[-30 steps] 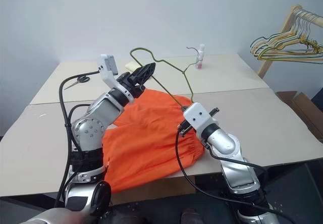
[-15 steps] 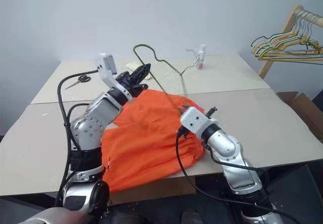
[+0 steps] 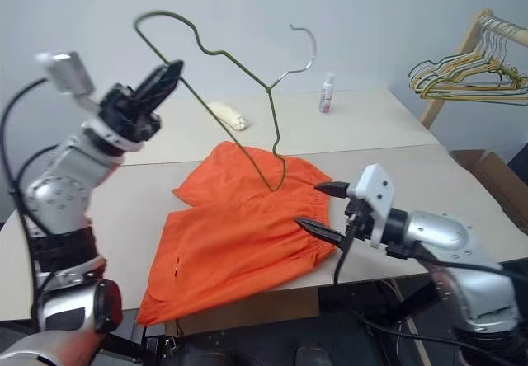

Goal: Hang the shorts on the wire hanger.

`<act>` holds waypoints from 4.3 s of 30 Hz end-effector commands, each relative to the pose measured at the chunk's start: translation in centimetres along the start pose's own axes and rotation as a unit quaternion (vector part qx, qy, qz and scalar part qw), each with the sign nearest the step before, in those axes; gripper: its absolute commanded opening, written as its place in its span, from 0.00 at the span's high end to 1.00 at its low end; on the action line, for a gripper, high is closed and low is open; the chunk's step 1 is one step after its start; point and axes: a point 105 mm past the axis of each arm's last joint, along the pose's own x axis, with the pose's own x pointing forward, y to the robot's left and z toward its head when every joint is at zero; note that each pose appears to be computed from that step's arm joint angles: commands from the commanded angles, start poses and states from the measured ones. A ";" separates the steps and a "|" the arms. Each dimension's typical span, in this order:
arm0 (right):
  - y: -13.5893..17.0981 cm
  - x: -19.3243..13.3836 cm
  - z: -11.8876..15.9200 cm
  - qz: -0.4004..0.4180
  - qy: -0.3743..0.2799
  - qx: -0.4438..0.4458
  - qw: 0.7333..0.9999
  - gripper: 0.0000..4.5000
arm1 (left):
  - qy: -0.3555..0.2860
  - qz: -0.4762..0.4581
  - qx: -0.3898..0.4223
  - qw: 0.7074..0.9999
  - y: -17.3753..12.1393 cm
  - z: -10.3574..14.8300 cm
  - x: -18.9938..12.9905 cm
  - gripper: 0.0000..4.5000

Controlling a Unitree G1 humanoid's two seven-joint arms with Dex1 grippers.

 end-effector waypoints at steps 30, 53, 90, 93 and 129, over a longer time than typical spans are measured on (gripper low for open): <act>1.2 4.3 4.7 0.147 -0.078 0.083 0.983 0.36 | -0.053 -0.085 -0.005 0.995 -1.9 1.2 1.3 1.00; 1.2 2.9 4.4 0.095 -0.103 0.088 0.986 1.00 | 0.216 0.137 -0.016 0.967 4.9 -11.3 -3.9 0.20; 1.1 -14.3 -13.3 -0.053 0.080 0.544 0.833 1.00 | 0.499 -0.116 0.146 0.846 -1.3 -18.0 -8.9 0.01; 1.0 -13.6 -13.0 -0.037 0.066 0.542 0.837 1.00 | 0.501 -0.114 0.145 0.845 -1.4 -18.0 -9.2 0.01; -7.0 -6.9 -14.1 -0.026 0.051 0.532 0.845 1.00 | 0.486 -0.097 0.142 0.857 -2.7 -17.7 -8.9 0.01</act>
